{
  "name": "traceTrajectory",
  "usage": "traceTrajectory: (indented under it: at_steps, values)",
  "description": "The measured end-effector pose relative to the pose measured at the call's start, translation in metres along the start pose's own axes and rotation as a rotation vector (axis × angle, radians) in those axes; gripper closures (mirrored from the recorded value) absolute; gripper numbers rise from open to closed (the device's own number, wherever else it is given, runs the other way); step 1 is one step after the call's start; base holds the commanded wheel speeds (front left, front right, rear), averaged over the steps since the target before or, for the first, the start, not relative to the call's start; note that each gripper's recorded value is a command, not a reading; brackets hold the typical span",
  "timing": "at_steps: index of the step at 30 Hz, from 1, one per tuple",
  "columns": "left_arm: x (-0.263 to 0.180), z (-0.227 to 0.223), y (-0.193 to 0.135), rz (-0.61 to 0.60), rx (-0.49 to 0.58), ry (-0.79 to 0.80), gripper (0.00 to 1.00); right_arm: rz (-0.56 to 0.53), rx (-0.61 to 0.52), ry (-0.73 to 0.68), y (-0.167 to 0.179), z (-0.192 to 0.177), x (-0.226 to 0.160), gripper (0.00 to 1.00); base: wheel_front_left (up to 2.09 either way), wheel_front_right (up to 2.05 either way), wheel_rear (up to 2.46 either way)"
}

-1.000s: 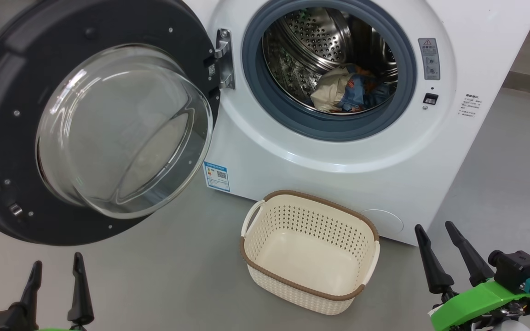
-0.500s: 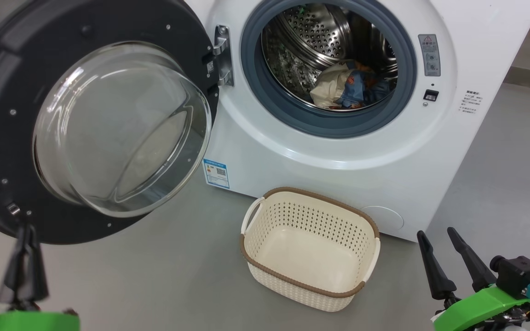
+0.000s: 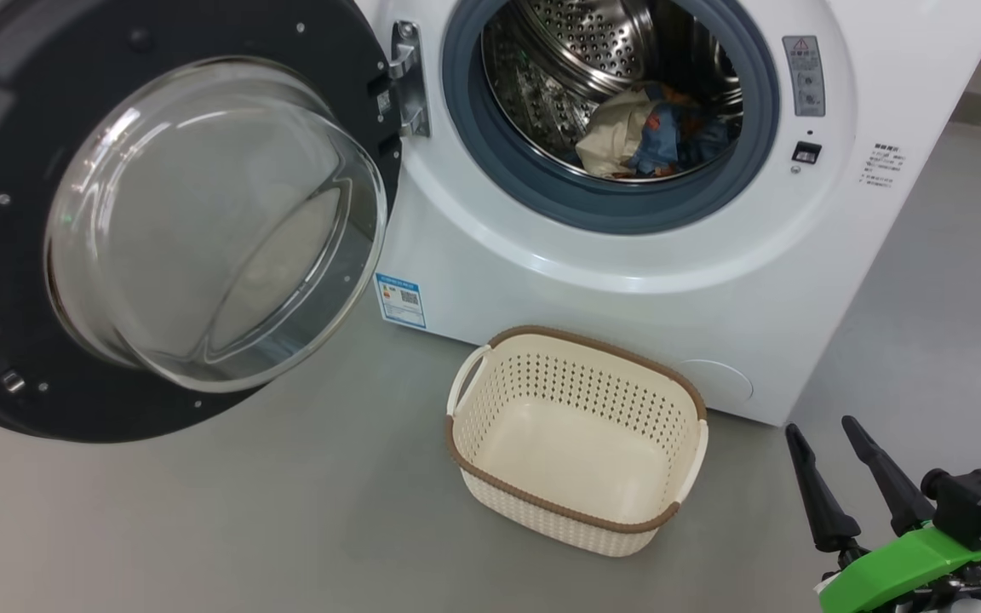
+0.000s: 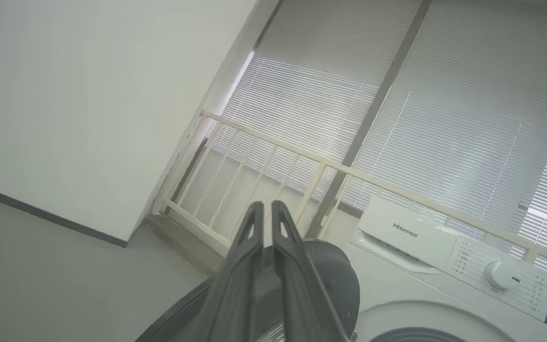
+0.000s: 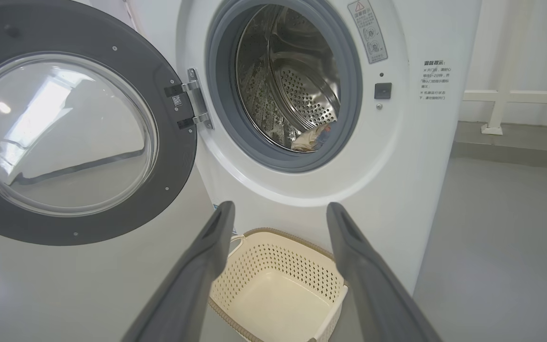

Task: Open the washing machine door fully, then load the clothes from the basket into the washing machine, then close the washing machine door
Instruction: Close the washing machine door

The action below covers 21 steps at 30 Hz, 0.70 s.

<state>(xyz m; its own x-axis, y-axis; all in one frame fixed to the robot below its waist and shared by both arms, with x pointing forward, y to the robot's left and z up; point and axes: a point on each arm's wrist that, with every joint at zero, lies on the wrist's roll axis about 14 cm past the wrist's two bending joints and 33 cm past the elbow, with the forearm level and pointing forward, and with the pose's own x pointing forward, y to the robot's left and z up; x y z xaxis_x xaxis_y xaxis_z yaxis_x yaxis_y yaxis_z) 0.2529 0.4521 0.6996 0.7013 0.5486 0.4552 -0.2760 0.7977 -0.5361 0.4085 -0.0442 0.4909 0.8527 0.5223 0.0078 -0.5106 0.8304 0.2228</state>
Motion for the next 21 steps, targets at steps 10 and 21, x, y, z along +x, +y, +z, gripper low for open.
traceTrajectory:
  at_steps: [10,21]
  values:
    - [0.054,-0.005,0.065,0.251,-0.359,-0.009,1.0,0.001,-0.013,0.021,-0.017,-0.007,0.014,0.0,0.0,0.0,0.0]
    - [0.076,-0.039,0.107,0.439,-0.506,0.011,1.0,-0.05,-0.029,0.047,-0.051,-0.016,0.017,0.0,0.0,0.0,0.0]
